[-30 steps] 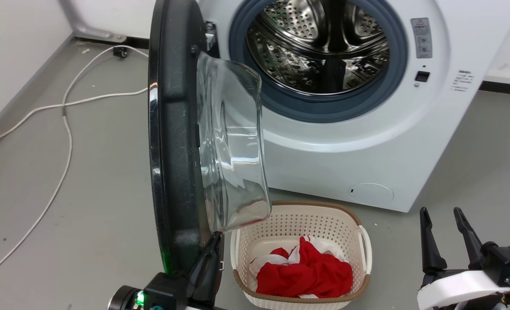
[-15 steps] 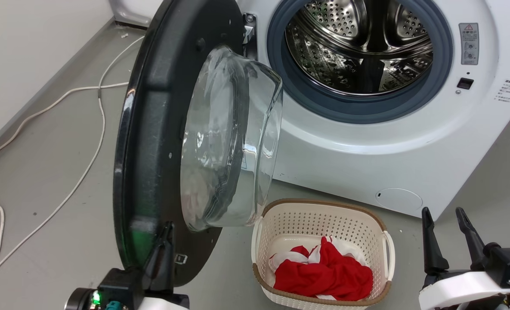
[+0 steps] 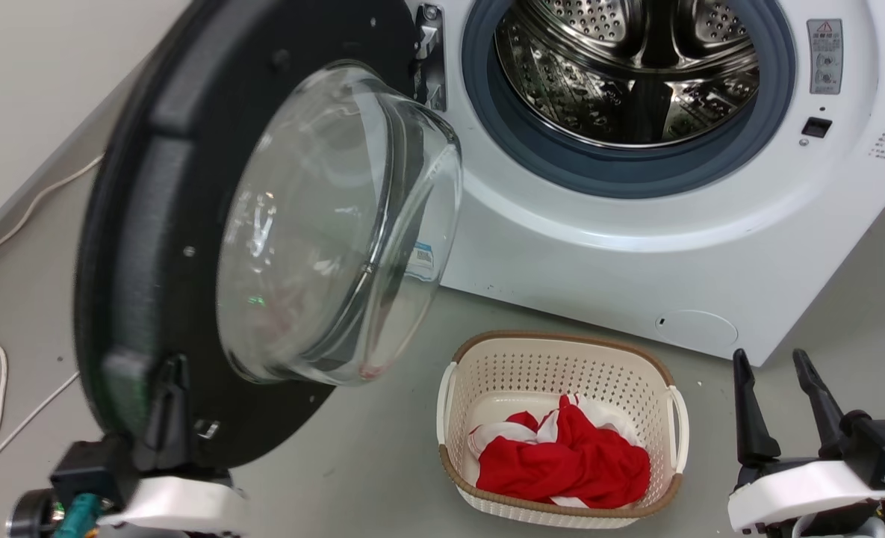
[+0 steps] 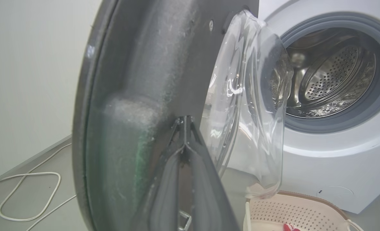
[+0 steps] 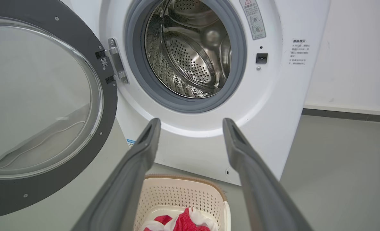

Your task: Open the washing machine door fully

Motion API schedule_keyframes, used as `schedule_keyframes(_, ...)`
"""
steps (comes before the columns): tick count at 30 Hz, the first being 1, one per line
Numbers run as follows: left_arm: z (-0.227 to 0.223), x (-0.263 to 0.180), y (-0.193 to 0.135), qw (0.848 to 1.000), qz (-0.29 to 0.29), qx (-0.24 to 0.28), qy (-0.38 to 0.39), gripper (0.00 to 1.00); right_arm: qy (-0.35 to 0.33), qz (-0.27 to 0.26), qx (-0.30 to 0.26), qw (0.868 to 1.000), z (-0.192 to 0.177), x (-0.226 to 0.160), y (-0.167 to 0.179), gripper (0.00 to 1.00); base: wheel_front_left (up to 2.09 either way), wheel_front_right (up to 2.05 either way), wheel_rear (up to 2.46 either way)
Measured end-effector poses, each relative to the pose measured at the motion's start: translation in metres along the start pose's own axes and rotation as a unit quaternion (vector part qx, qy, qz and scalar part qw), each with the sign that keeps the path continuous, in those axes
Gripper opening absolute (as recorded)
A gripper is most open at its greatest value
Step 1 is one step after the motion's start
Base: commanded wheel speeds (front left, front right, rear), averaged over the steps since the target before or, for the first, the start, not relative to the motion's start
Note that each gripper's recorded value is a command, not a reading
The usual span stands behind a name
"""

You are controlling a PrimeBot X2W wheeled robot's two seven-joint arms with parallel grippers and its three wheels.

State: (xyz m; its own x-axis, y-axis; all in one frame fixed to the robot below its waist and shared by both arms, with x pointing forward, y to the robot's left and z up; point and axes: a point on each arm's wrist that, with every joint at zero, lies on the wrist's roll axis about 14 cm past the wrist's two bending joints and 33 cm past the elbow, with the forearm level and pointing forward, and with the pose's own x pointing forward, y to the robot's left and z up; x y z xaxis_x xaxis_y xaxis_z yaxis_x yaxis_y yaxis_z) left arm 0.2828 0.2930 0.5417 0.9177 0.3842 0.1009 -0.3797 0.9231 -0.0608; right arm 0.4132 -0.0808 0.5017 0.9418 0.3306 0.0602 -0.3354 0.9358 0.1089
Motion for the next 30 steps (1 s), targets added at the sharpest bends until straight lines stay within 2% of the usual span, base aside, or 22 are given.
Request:
schedule_keyframes(14, -0.003, 0.054, 0.074, 0.996, 0.082, 0.035, 0.0, 0.0, 0.015, -0.017, -0.003, 1.0, -0.013, 0.013, -0.016, 1.0, 0.0, 0.0, 0.0)
schedule_keyframes(30, -0.001, 0.084, 0.129, 0.989, 0.134, 0.055, -0.001, 0.0, 0.026, -0.034, -0.006, 0.999, -0.023, 0.017, -0.031, 1.0, 0.0, 0.0, 0.0)
